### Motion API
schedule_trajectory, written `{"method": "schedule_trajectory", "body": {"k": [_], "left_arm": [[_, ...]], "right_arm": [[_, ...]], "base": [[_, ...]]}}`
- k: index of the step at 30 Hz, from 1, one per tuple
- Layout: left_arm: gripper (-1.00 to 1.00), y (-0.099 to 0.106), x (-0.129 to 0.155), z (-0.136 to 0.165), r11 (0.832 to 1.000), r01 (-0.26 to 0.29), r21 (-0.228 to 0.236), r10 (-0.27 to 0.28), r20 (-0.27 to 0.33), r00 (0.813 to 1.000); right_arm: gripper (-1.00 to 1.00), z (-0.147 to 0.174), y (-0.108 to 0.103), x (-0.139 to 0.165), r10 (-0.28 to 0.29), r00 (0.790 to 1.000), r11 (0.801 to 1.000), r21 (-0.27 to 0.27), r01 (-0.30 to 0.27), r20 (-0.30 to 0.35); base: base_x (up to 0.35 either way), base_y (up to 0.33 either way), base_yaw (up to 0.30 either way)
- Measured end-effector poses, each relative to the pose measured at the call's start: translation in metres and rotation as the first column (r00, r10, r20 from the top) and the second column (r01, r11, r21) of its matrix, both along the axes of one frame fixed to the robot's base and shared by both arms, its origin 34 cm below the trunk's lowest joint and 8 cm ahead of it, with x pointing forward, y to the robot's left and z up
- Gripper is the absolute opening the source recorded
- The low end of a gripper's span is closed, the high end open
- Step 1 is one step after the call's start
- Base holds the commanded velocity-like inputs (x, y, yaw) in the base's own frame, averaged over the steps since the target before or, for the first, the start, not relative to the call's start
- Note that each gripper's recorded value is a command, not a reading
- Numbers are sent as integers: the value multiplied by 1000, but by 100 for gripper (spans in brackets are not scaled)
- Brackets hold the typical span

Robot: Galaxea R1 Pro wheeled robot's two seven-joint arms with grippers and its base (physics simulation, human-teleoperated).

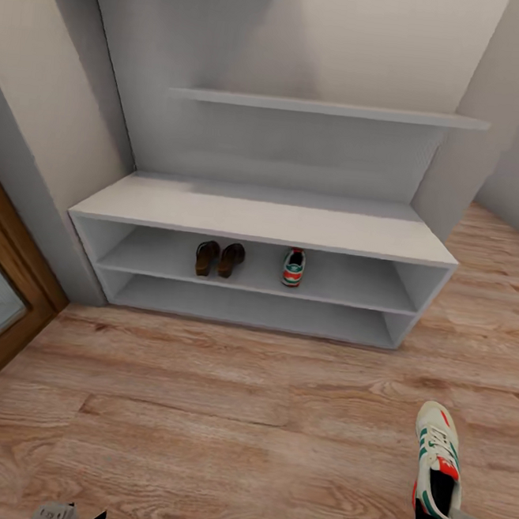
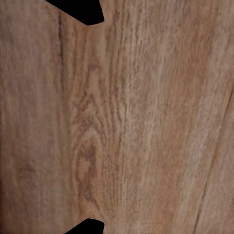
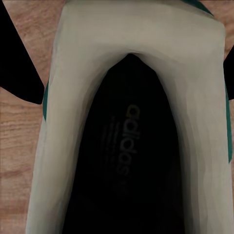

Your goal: Pick up the two gym shoes and the two sandals from the corridor floor and place them onto the hallstand (shoe rack) in the corridor, making sure they are on the rack and not on the floor. Arrange them so the two gym shoes are next to each other and the two sandals are next to each other.

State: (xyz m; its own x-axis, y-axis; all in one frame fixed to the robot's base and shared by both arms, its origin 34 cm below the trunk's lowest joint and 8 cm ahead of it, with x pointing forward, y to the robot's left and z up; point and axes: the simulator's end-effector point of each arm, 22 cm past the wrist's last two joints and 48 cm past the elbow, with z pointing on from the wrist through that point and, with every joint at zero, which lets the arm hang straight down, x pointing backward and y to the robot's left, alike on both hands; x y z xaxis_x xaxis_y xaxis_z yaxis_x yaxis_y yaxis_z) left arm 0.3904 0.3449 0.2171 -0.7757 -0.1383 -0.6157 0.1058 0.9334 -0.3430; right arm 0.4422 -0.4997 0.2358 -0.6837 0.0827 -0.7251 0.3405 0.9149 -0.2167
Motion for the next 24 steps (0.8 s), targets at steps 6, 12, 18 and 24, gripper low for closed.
{"method": "schedule_trajectory", "body": {"k": [6, 12, 18, 24], "left_arm": [[100, 1, 0, 0, 1000, 0, 1, 0, 0, 1000], [100, 1, 0, 0, 1000, -1, 1, 1, 1, 1000], [100, 1, 0, 0, 1000, 1, 2, -1, 0, 1000], [100, 1, 0, 0, 1000, 8, 4, -8, -1, 1000]], "right_arm": [[-100, 1, -1, 1, -1, 1000, 1000, -2, 1, 2], [-100, 1, -1, 1, -2, 1000, 1000, -3, 2, 4], [-100, -1, 2, -1, 2, 1000, 1000, 4, -2, -3], [-100, -12, 25, -1, 20, 1000, 999, 39, -19, -21]], "base": [[-12, 6, 197], [-1, 1, 36], [0, 0, 4], [0, 0, 0]]}}
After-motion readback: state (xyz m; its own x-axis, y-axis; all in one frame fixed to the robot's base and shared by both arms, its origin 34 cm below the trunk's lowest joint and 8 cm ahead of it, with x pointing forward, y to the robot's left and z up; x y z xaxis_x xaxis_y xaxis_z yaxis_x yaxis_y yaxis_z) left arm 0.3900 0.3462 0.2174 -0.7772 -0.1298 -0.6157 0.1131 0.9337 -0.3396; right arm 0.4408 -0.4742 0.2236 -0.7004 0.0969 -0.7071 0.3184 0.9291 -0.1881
